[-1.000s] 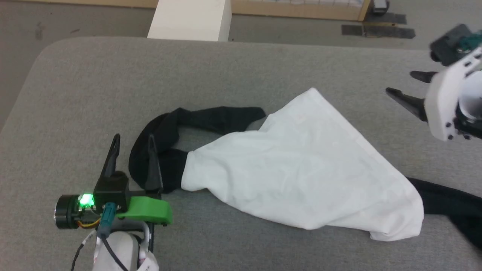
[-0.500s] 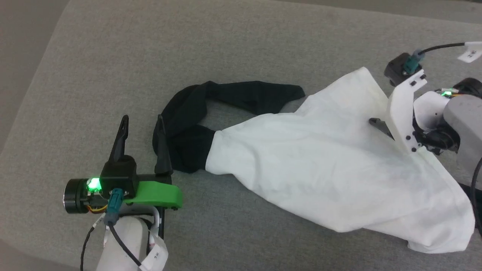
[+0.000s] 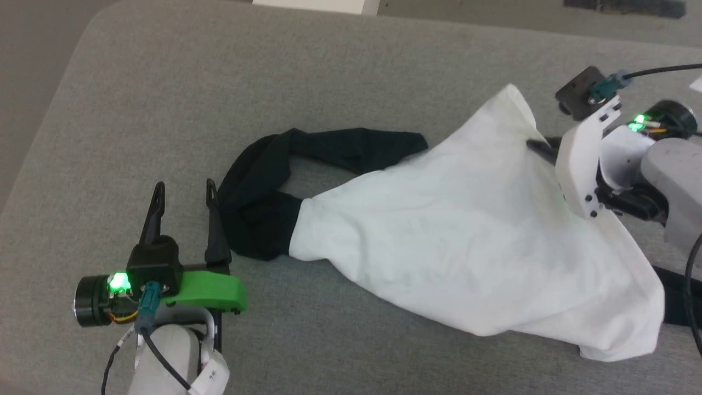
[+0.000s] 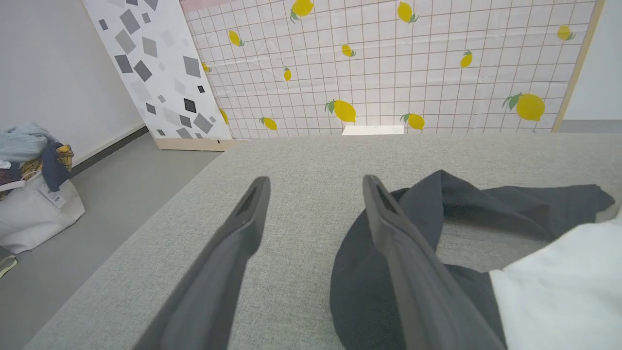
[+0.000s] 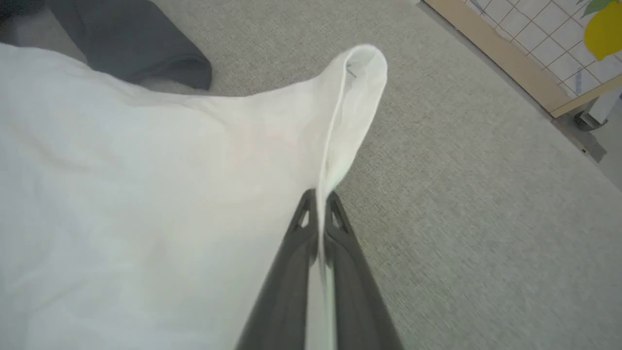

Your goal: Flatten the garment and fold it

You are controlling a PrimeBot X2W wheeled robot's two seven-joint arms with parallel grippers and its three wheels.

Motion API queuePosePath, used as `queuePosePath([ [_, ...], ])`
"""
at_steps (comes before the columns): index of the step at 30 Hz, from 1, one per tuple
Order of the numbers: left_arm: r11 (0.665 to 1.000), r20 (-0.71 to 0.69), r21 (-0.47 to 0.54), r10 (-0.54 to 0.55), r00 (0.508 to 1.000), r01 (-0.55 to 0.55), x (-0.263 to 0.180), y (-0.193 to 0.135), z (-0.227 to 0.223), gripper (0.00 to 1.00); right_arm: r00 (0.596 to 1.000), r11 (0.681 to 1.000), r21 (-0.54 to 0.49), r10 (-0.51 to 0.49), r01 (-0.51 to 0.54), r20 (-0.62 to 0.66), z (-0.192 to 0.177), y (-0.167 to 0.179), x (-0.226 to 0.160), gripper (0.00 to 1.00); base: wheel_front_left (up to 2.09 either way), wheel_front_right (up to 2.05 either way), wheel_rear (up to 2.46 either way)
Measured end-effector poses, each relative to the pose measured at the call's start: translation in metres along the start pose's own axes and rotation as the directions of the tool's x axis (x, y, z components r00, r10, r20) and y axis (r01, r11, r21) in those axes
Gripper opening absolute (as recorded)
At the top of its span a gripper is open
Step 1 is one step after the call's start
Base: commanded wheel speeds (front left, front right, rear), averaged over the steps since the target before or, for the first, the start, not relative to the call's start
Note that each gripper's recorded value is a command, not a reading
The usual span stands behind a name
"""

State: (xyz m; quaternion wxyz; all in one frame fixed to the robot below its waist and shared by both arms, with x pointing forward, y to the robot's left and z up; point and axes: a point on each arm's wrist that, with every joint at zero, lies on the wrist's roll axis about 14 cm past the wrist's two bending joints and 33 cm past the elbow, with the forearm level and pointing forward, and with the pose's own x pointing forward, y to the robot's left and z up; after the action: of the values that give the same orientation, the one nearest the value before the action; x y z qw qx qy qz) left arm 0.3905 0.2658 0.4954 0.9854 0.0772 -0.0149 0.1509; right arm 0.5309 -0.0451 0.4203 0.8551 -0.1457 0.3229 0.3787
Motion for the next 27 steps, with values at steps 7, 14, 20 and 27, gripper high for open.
queuePosePath([
  [7, 1.000, 0.036, -0.020, -0.024, 0.999, 0.025, -0.008, -0.005, 0.013, 1.00, 0.965, 0.996, -0.056, -0.057, 0.074, 0.255, 0.065, -0.018, -0.063, 0.00, 0.00, 0.00, 0.00],
  [14, 0.997, 0.058, -0.035, -0.060, 0.997, 0.062, -0.004, -0.019, 0.019, 1.00, 0.908, 0.968, -0.062, -0.206, 0.244, 0.364, 0.105, -0.077, -0.115, 0.00, 0.00, 0.00, 0.00],
  [20, 0.998, 0.039, -0.036, -0.056, 0.998, 0.057, 0.002, -0.022, 0.012, 1.00, 0.893, 0.932, -0.017, -0.343, 0.363, 0.293, 0.086, -0.132, -0.110, 0.00, 0.00, 0.00, 0.00],
  [27, 0.997, 0.019, -0.037, -0.067, 0.998, 0.068, 0.015, -0.032, 0.002, 1.00, 0.884, 0.885, 0.066, -0.464, 0.461, 0.056, -0.003, -0.180, -0.075, 0.00, 0.00, 0.00, 0.00],
])
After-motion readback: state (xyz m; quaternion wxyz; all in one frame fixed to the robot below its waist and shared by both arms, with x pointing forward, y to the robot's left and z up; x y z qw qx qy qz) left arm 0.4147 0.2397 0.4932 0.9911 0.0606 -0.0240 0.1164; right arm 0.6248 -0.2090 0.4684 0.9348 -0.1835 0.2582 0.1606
